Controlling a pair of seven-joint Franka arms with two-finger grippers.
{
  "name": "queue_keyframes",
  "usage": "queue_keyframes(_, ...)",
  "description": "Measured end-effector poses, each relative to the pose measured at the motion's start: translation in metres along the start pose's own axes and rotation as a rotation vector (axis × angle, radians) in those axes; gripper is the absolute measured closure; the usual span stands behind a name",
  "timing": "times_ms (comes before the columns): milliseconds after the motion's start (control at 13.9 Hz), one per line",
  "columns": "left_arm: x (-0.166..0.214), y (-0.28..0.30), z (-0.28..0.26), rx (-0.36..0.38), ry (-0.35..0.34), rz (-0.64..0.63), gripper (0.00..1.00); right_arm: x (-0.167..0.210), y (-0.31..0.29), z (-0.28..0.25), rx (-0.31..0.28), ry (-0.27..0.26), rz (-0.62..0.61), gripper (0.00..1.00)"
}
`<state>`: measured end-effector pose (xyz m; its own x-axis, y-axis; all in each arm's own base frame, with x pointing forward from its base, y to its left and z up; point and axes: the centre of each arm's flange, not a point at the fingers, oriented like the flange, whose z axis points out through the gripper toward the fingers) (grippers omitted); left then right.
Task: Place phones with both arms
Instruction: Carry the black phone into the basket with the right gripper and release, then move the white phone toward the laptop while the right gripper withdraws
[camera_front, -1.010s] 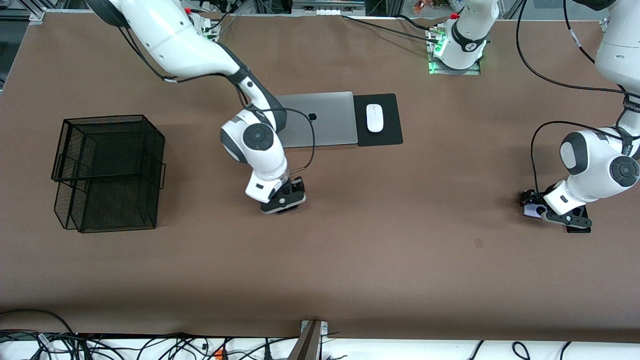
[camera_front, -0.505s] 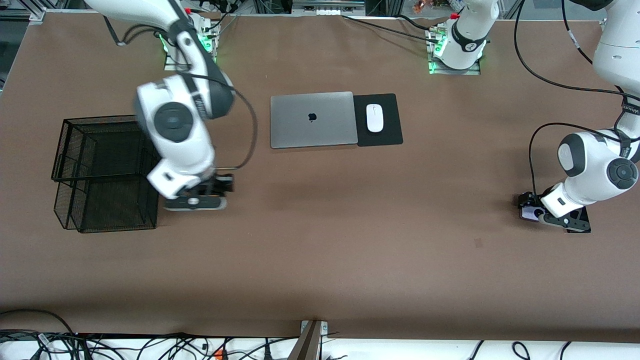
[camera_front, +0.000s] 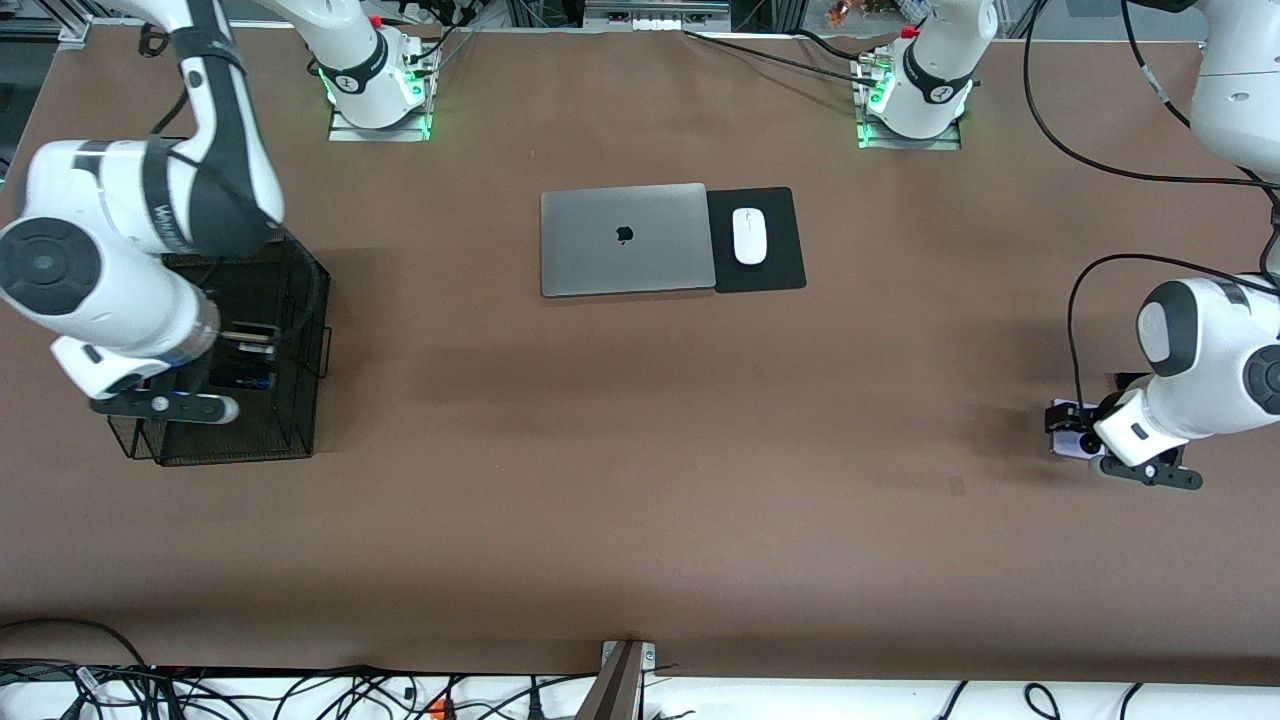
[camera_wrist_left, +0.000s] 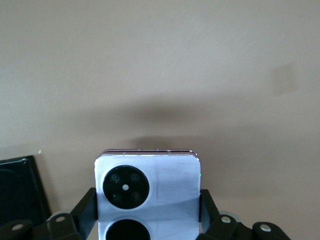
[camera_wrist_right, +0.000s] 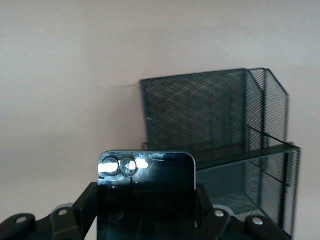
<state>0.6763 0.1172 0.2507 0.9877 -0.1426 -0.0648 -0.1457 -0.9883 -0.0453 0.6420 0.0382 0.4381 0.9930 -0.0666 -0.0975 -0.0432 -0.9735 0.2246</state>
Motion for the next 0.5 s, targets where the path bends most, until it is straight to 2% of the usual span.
queue_keyframes(288,0.025,0.086,-0.015,0.011,-0.006,-0.025,0.16,-0.004,0.086,0.021,-0.026,-0.07,-0.044,0.21)
queue_keyframes(505,0.034,0.153,-0.018,0.016,-0.004,-0.051,0.16,-0.013,0.147,0.044,-0.012,-0.106,-0.086,0.21)
